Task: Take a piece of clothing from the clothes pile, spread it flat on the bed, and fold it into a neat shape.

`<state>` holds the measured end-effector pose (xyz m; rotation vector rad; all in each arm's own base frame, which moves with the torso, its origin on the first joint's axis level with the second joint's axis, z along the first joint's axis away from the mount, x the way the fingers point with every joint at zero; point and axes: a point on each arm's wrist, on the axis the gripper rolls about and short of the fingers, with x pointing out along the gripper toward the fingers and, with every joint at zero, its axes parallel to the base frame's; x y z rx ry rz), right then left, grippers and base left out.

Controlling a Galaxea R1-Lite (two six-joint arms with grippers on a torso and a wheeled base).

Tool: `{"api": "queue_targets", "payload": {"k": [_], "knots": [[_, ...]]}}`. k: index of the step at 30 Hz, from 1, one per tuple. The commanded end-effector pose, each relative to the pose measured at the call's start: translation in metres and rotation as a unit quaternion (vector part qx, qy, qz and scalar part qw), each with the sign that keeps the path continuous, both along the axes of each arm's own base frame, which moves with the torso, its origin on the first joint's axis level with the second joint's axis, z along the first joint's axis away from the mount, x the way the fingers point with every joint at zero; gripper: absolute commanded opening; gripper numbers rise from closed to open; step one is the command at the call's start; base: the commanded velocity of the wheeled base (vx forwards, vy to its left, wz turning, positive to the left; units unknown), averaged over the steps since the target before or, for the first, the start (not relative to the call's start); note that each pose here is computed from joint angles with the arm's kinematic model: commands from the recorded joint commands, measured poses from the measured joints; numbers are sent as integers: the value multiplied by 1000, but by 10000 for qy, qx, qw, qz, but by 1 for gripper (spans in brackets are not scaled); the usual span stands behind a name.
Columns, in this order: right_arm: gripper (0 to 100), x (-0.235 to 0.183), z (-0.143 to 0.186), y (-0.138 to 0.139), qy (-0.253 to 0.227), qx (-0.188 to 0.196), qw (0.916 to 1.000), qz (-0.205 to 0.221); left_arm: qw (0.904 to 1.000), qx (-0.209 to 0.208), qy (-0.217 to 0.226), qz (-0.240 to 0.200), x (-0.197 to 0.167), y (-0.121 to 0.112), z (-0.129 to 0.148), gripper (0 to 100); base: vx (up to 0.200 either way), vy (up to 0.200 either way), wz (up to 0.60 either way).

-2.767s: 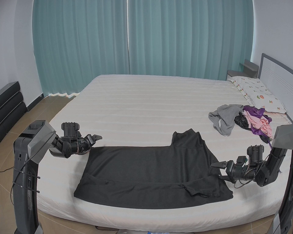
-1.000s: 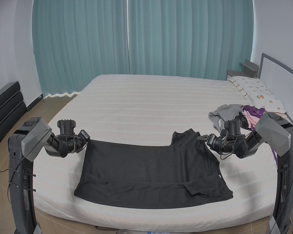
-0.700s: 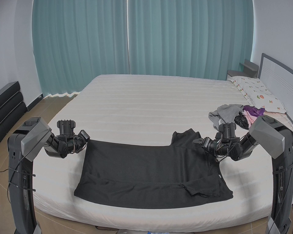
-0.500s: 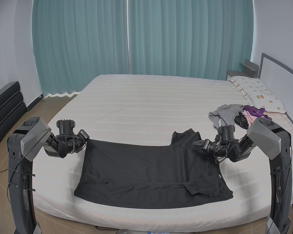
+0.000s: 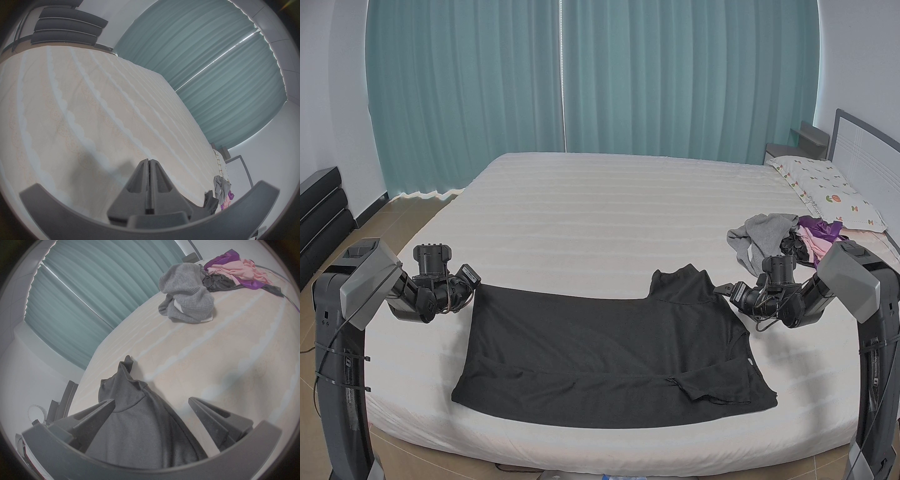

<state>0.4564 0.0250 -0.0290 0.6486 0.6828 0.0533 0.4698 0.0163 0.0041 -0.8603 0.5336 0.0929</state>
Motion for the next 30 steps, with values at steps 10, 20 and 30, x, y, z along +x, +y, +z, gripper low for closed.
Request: {"api": "queue_targets", "payload": {"k": [10, 20, 30], "knots": [[100, -20, -8, -19, 313, 44, 9994, 128, 10000, -5, -21, 21, -1, 1, 3, 0, 0, 0, 0], [0, -41, -13, -24, 679, 210, 9973, 197, 10000, -6, -6, 21, -1, 1, 2, 0, 0, 0, 0], [0, -47, -11, -29, 830, 188, 9963, 140, 10000, -6, -6, 21, -1, 1, 2, 0, 0, 0, 0]]}}
